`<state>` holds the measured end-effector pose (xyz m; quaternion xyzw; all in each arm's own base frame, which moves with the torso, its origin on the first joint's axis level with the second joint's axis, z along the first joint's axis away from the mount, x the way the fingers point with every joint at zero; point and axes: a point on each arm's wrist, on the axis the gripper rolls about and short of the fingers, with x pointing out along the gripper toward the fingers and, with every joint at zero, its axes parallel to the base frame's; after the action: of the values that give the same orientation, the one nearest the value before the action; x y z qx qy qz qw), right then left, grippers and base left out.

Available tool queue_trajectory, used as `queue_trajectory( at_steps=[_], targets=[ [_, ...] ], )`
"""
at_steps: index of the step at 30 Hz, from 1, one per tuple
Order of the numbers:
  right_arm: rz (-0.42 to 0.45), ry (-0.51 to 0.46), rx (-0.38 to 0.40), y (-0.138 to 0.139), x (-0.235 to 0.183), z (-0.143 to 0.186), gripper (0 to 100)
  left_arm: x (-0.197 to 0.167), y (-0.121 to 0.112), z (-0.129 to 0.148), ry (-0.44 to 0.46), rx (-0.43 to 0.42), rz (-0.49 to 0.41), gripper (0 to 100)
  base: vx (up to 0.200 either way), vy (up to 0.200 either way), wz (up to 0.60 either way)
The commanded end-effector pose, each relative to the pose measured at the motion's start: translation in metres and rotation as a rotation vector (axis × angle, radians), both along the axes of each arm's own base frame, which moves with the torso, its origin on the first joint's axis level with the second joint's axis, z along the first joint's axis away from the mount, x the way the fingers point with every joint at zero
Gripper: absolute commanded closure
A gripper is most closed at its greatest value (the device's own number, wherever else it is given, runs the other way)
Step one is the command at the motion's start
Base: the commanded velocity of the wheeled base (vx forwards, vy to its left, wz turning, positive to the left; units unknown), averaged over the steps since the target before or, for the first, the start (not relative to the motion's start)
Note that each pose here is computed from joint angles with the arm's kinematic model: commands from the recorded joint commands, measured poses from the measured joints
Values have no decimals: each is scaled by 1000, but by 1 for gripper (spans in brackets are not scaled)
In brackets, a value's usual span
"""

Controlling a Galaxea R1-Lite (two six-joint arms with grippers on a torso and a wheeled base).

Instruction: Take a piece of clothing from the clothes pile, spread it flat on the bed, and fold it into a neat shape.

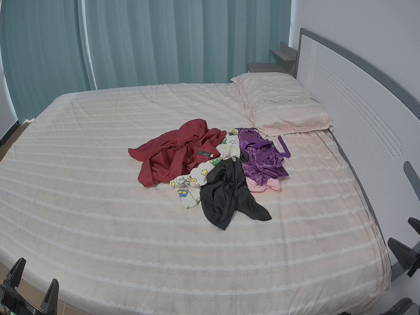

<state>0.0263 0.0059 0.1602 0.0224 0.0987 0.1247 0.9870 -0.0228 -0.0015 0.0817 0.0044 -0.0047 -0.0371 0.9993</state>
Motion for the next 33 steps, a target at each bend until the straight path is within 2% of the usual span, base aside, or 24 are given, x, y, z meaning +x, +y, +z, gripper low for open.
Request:
queue_trajectory(
  at_steps=[1, 7, 11, 18, 20, 25, 28, 33],
  targets=[
    [84, 284, 82, 17, 112, 15, 0, 0, 0, -5, -2, 1, -1, 0, 0, 0, 0],
    [78, 399, 87, 29, 168, -22, 0, 0, 0, -5, -2, 1, -1, 0, 0, 0, 0],
    [22, 422, 70, 32, 194, -39, 0, 0, 0, -5, -2, -1, -1, 0, 0, 0, 0],
    [13, 434, 66, 38, 228, -65, 0, 0, 0, -5, -2, 1, -1, 0, 0, 0, 0],
    [0, 468, 87, 40, 238, -74, 0, 0, 0, -5, -2, 1, -1, 0, 0, 0, 0],
    [-51, 517, 232, 57, 260, -81, 0, 0, 0, -5, -2, 1, -1, 0, 0, 0, 0],
    [-65, 552, 237, 64, 275, -97, 0, 0, 0, -5, -2, 1, -1, 0, 0, 0, 0],
    [-82, 555, 240, 71, 293, -119, 0, 0, 0, -5, -2, -1, -1, 0, 0, 0, 0]
  ],
)
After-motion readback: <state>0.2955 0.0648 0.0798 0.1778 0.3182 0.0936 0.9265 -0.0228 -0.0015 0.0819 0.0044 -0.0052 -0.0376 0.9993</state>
